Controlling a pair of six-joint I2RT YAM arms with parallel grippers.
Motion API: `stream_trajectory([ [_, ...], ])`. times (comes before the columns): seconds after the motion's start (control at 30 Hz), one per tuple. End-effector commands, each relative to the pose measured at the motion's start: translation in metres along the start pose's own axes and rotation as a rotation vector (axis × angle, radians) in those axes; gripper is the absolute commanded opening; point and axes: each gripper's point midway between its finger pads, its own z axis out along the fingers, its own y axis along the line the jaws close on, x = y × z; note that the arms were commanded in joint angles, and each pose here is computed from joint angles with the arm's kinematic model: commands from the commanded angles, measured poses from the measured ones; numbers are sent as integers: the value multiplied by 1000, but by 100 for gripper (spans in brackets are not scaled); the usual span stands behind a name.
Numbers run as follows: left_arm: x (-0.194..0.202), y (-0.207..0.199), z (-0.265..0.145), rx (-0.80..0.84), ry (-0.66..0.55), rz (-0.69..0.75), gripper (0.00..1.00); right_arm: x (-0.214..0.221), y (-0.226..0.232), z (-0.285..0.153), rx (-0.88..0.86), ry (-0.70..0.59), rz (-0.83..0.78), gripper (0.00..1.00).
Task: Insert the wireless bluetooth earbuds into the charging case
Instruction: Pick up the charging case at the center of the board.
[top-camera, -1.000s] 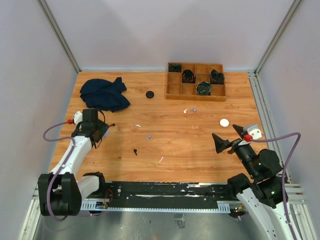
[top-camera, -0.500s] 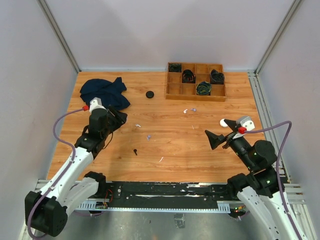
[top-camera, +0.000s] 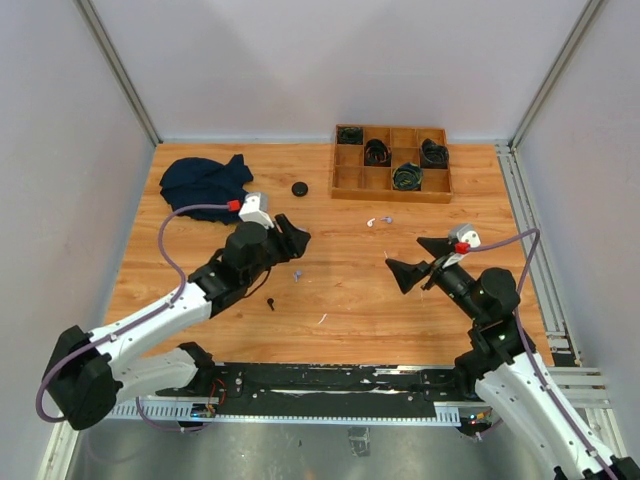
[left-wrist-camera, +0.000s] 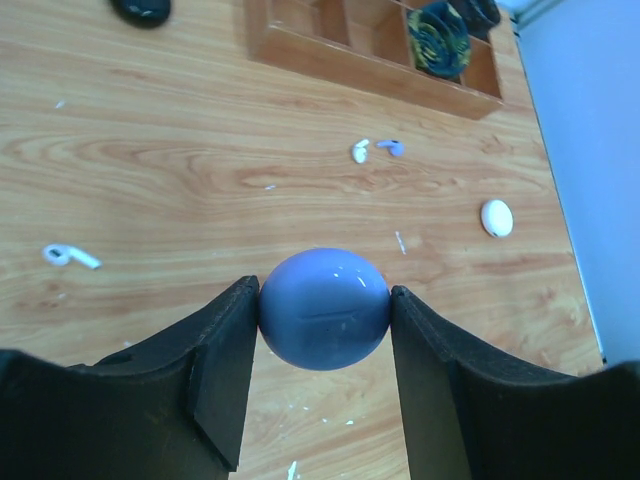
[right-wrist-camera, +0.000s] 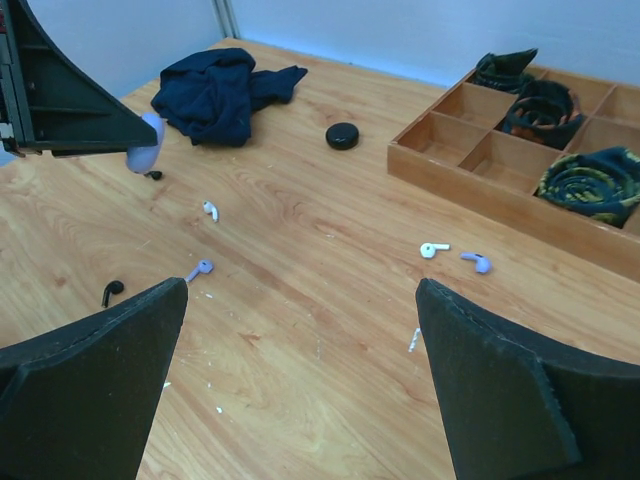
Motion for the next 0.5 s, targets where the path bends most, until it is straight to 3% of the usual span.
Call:
stream_trajectory([
  [0.0,-21,-50,1,110,-116,67,45,-15,14,13,-81,-85,44,99],
  [0.1,-15,-61,4,118,-111,89,45,-11,17,18,-100,-63,76,100],
  [0.47,-6,-91,9,103,-125,-134,45,3,33,38,-188,-125,122,93],
])
